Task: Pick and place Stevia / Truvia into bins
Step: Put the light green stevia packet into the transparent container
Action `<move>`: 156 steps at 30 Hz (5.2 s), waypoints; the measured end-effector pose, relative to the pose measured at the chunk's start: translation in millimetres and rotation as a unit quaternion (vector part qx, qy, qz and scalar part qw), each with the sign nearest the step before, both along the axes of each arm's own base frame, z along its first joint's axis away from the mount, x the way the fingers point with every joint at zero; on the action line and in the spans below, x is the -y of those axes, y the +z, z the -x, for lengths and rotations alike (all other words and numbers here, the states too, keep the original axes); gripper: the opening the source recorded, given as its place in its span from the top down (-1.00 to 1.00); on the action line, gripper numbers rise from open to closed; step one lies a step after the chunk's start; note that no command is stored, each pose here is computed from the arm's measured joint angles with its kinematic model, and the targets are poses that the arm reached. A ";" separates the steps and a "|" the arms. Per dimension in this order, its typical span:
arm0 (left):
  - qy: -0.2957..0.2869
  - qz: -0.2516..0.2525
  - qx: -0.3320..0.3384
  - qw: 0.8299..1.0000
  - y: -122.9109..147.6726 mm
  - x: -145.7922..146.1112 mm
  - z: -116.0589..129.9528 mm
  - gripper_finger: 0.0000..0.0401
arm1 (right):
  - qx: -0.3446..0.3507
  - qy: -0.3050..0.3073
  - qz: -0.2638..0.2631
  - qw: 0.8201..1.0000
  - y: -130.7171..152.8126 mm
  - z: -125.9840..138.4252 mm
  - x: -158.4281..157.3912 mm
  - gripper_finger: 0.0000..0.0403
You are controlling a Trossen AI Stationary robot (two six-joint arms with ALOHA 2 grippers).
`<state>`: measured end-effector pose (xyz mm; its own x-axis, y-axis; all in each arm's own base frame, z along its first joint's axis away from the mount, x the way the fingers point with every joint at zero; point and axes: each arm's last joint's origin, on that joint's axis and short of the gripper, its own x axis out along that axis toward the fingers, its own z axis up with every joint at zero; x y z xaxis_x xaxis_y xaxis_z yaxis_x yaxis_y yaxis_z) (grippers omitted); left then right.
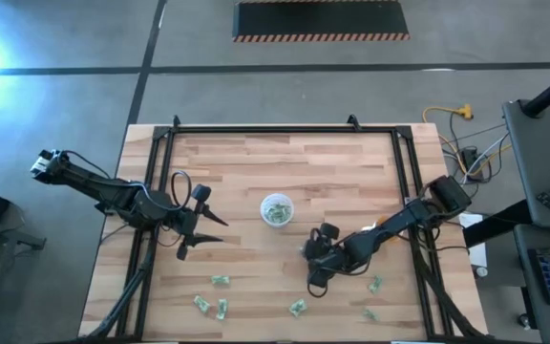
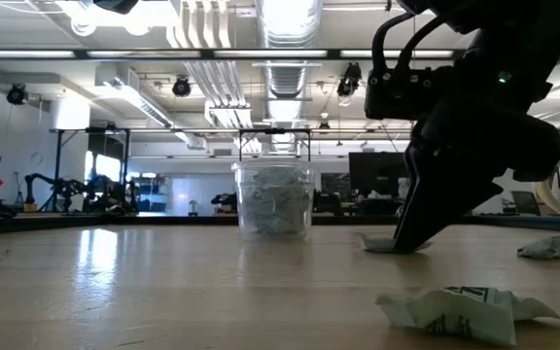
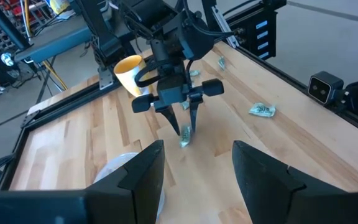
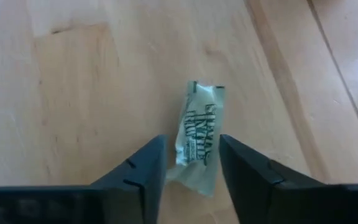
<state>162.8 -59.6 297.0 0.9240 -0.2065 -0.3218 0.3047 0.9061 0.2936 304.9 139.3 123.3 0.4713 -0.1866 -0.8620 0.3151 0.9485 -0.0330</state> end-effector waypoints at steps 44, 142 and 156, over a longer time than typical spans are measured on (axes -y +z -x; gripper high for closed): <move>0.004 0.008 -0.010 1.000 -5.5 0.1 0.0 0.14 | 0.061 0.048 0.136 0.988 73.4 -83.1 115.2 0.96; 0.105 -0.252 -0.108 0.956 -82.7 23.1 -140.3 1.00 | 0.065 0.072 0.009 0.995 114.1 15.2 -54.7 0.66; 0.084 -0.115 -0.014 0.990 -77.0 -70.4 -151.1 1.00 | 0.070 0.076 0.007 0.995 111.1 16.3 -57.0 0.65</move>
